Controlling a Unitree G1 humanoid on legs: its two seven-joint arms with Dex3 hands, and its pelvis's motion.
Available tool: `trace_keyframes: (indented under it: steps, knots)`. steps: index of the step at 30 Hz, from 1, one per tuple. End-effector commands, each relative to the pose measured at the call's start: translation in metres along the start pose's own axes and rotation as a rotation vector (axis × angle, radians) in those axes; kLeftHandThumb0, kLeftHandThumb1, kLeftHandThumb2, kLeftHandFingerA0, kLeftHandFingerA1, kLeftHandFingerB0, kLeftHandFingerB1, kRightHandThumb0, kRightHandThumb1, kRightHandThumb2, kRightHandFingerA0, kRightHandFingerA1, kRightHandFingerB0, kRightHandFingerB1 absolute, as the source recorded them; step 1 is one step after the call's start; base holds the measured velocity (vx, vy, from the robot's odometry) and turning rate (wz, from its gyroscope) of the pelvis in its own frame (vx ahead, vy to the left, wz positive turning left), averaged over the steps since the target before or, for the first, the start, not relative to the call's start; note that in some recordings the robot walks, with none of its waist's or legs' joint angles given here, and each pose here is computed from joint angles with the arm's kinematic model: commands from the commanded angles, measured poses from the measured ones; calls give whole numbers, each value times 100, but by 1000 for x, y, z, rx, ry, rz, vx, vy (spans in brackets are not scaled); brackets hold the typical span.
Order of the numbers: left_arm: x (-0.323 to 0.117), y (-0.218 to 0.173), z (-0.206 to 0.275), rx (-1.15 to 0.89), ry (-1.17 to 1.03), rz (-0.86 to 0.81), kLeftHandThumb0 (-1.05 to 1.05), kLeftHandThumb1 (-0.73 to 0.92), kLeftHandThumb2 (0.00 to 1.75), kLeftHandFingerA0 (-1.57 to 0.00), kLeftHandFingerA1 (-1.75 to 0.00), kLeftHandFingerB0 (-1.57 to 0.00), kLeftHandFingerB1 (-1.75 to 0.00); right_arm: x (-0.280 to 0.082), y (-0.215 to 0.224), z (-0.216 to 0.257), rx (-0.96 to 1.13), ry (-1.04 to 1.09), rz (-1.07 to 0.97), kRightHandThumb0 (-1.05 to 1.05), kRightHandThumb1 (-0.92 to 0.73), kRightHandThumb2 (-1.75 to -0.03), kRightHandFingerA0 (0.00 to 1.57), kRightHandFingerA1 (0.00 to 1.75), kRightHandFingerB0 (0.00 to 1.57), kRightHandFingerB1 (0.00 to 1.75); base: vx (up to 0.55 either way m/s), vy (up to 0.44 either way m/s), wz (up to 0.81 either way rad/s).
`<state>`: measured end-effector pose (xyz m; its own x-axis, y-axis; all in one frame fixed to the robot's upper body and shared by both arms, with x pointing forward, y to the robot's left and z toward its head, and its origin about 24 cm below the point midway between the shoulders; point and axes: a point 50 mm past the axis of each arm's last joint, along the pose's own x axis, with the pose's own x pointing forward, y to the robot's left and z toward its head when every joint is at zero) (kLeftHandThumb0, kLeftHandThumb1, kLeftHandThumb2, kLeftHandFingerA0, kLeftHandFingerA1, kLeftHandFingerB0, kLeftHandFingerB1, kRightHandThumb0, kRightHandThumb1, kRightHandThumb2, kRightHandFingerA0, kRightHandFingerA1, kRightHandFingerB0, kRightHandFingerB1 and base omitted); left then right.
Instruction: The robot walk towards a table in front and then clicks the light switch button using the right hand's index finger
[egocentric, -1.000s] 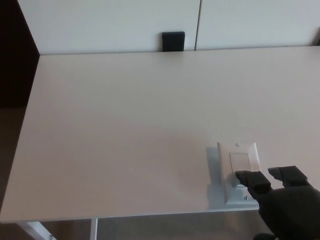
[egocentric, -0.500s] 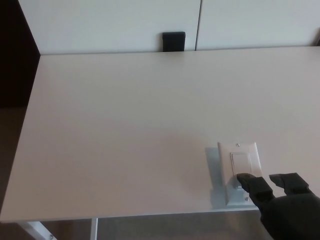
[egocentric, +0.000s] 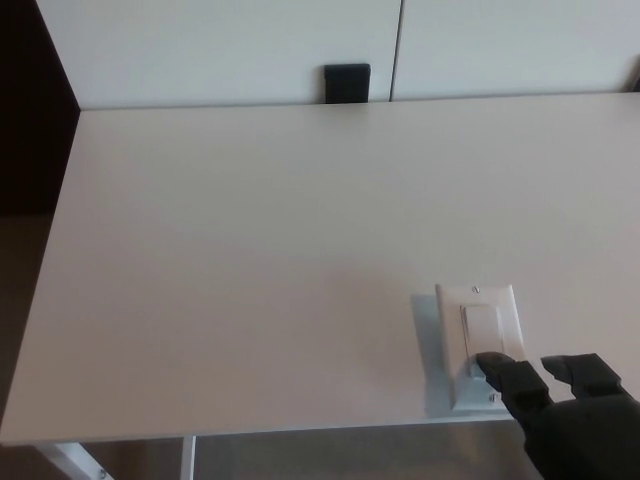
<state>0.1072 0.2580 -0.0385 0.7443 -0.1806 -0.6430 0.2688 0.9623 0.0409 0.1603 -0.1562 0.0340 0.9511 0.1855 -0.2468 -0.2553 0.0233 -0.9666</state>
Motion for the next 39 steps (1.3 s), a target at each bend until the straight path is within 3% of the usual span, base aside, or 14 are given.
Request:
trace_keyframes:
  steps: [1,10,11,12,13,16,17,23,28,29,35,36,39]
  knots:
    - [-1,3,1,15,15,9,-13,55,56,-55,-45,-52,-40,-9,-3,-3,20,9,42,-58,-43,-71,6,46,20,44,0,0,0]
    - [0,3,1,26,11,6,-14,55,56,-55,-45,-51,-40,-42,-64,8,106,-61,-167,-58,-44,-71,4,42,19,45,0,0,0]
    - [0,3,1,28,12,6,-14,55,56,-54,-45,-51,-40,-47,-69,8,110,-65,-184,-34,-39,-93,7,56,1,48,0,0,0]
    - [0,3,1,30,15,7,-14,55,56,-55,-45,-51,-40,-51,-72,8,116,-67,-191,-54,-56,-58,3,35,19,37,0,0,0]
    - [0,3,0,32,21,7,-14,55,56,-55,-45,-51,-40,-57,-74,9,127,-71,-193,-35,-40,-95,7,57,0,49,0,0,0]
    - [-2,3,-3,32,30,5,-15,55,56,-55,-45,-52,-40,-70,-71,7,150,-79,-189,-35,-40,-95,7,57,1,48,0,0,0]
    - [-2,2,-3,29,28,0,-14,55,56,-56,-45,-52,-40,-74,-67,6,166,-70,-159,-59,-45,-72,3,45,19,46,0,0,0]
    - [-2,3,-7,22,34,-4,-14,55,56,-56,-45,-52,-40,-87,-38,-8,216,-48,-95,-57,-45,-72,6,50,21,46,0,0,0]
    - [-5,2,-11,31,46,-8,-14,56,56,-55,-45,-50,-40,-89,10,-35,344,68,102,-51,-50,-67,11,46,23,44,0,0,0]
    - [-5,2,-13,29,49,-7,-14,56,56,-55,-45,-51,-40,-90,18,-39,358,85,131,-29,-42,-94,11,55,9,50,0,0,0]
    - [-7,0,-16,44,60,6,-16,56,56,-57,-44,-52,-39,-83,74,-62,418,187,282,-29,-43,-95,11,55,9,50,0,0,0]
    - [-7,0,-16,34,61,14,-15,55,56,-57,-44,-53,-40,-80,81,-66,448,200,306,-50,-51,-69,12,47,22,44,0,0,0]
    - [-5,1,-14,55,51,9,-15,56,57,-57,-44,-52,-39,-76,88,-71,528,218,347,-53,-53,-72,11,48,17,44,0,0,0]
